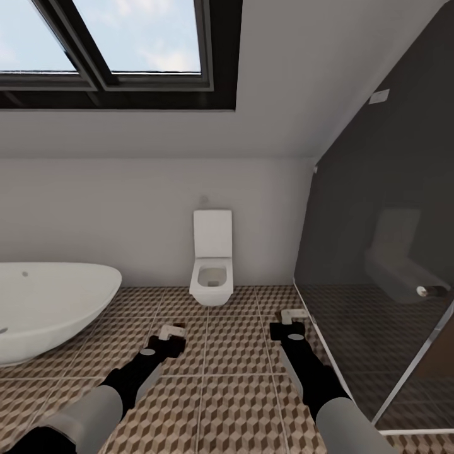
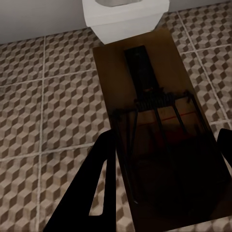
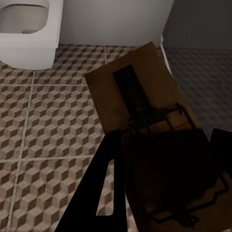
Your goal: Take the four mousetraps from the cabinet in the bathroom and place them on the bathroom floor. Make sure all four end up on the same floor surface, and ensure that at least two of them are either under or directly next to the same bathroom sink.
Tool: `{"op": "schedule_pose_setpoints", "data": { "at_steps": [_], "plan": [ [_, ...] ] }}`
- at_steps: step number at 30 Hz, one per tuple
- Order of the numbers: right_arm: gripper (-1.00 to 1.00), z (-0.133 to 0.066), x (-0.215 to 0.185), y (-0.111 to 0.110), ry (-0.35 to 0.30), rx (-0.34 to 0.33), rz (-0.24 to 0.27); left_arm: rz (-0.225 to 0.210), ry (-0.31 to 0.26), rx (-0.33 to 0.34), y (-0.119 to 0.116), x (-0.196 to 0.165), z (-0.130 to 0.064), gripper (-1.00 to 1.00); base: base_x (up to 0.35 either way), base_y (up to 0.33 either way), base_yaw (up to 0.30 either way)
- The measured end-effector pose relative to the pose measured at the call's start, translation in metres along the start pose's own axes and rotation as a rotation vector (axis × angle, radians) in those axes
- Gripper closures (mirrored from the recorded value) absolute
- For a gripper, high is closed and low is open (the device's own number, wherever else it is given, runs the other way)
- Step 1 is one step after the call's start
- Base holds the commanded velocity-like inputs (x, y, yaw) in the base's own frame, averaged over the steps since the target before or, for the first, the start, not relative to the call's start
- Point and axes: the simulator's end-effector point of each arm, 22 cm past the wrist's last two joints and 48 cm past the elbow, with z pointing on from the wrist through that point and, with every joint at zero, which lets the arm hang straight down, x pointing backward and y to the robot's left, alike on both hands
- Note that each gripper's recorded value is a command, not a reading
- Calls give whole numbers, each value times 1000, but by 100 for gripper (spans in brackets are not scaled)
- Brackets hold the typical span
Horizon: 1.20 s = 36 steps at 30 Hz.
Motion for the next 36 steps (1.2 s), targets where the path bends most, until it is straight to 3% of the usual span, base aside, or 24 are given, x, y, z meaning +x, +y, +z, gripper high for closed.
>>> {"op": "schedule_pose_setpoints", "data": {
  "at_steps": [6, 14, 36],
  "plan": [
    [100, 8, 10, 7, 12, -23, 0, -1, 2, 6, -3, 5, 7, 100, 0, 0, 0],
    [100, 16, 23, 32, 24, -133, -1, -6, -5, 26, -18, 6, 16, 100, 0, 0, 0],
    [100, 42, 62, 40, 68, -147, -6, -8, 36, 30, -22, 42, 43, 100, 0, 0, 0]
  ]
}}
